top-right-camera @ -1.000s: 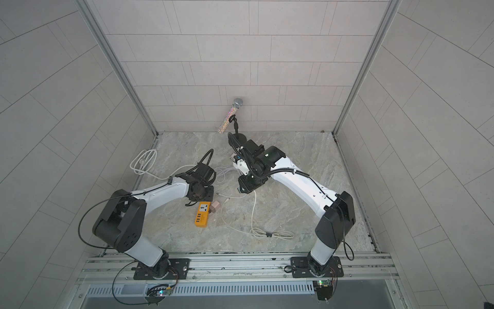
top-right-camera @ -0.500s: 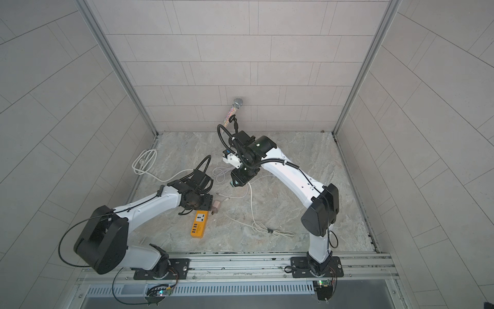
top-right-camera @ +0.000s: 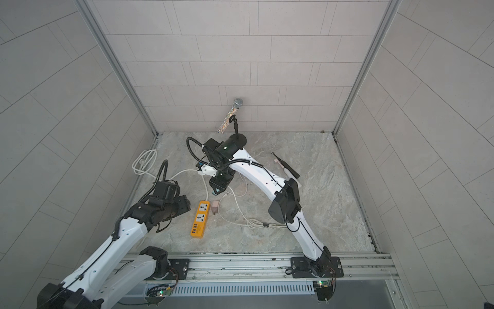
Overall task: Charge the electric toothbrush
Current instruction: Move the socket to the center of the board.
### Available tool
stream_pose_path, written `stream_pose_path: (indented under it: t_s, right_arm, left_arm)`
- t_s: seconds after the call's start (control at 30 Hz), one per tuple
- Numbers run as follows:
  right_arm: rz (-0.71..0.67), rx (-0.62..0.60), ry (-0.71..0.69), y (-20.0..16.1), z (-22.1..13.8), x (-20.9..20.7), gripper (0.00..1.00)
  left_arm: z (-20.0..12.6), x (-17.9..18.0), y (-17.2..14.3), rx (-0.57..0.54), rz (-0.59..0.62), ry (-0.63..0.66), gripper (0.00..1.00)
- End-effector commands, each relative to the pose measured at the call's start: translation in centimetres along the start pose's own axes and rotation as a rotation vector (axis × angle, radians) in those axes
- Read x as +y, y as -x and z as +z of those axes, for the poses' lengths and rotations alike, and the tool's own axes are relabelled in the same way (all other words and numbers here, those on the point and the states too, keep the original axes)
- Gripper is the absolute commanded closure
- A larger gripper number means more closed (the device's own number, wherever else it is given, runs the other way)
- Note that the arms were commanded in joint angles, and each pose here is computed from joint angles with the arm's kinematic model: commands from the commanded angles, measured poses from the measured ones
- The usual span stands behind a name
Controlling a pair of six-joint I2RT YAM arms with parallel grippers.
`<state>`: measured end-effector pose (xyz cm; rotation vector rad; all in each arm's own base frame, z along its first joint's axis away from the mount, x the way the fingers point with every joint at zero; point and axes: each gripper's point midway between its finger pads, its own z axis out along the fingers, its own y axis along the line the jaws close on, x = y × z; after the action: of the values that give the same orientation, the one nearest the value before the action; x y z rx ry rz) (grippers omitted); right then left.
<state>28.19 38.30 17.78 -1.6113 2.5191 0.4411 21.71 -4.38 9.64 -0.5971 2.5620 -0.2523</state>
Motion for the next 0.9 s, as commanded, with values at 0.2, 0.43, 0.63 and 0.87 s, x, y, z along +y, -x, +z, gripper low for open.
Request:
stream_pose_path:
  t_s: [0.2,0.43,0.63,0.87]
  right_arm:
    - [-0.183,0.091,-0.05,0.6,3.4,2.0,0.99]
    - [-0.244,0.096,-0.05,1.4,5.5,3.0,1.0]
    - [-0.275,0.125,-0.058,1.1,6.8,2.8,1.0]
    - [-0.292,0.152,-0.073,0.6,7.0,2.2,1.0]
  left_arm:
    - [1.4,1.5,-1.6,0.089,-0.271,-0.047,0.38]
    - [3.7,0.2,-2.9,0.148,-0.307,-0.137,0.6]
    - [5.6,-0.5,-2.6,0.151,-0.306,-0.174,0.66]
    - [7.3,-2.7,-3.1,0.21,-0.277,-0.3,0.66]
